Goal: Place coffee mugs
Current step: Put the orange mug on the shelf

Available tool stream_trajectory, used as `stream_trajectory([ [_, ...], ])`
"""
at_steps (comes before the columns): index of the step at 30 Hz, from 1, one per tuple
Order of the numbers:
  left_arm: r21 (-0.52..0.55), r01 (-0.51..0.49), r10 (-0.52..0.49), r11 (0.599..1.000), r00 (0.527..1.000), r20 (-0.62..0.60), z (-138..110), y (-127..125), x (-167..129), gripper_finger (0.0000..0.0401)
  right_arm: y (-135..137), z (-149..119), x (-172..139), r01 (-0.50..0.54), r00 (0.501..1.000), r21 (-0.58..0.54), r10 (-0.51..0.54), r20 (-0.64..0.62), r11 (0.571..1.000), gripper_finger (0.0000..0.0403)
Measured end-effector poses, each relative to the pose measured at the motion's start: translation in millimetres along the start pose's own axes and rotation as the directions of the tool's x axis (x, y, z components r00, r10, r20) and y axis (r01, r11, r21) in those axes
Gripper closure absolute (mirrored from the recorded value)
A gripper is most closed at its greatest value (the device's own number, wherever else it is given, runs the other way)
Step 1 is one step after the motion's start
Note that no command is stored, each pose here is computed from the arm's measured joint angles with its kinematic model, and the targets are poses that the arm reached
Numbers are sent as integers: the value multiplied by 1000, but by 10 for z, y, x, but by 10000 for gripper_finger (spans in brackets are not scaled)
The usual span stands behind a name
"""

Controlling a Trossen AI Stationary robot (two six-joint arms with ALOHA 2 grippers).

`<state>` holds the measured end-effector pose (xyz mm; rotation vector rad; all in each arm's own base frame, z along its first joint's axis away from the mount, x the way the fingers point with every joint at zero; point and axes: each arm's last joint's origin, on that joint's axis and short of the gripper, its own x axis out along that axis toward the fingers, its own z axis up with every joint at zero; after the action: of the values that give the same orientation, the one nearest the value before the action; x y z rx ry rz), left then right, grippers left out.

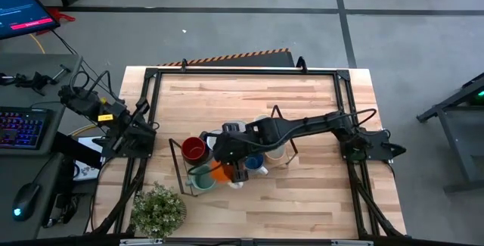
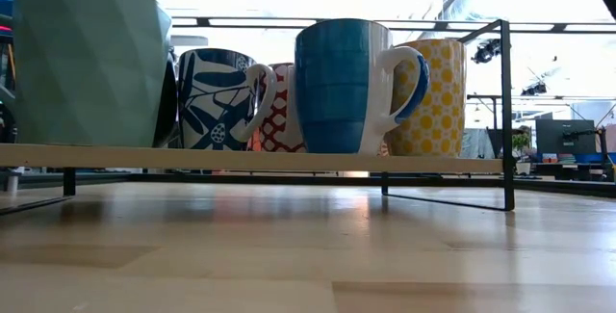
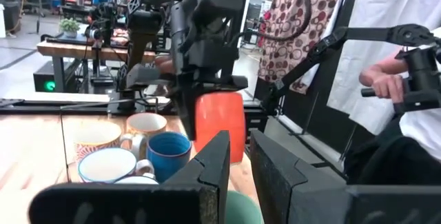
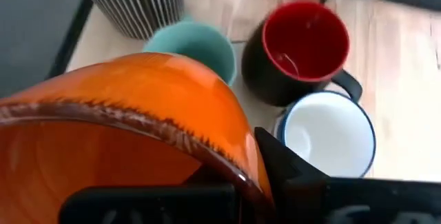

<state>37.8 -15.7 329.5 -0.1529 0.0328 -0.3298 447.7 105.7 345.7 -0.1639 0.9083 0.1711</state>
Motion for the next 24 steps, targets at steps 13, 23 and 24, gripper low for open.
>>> stream_trajectory([
  [13,-25,-4,4,1000,1000,1,1,1,1,355,-116,96,-196,-2,993,-16,3,116,1000,403],
  [23,-106,-91,102,990,989,102,129,-18,145,355,179,79,-389,59,992,0,-58,114,998,403],
  [24,-92,-91,101,992,988,116,152,-29,183,355,232,61,-403,39,994,15,-41,98,999,403],
])
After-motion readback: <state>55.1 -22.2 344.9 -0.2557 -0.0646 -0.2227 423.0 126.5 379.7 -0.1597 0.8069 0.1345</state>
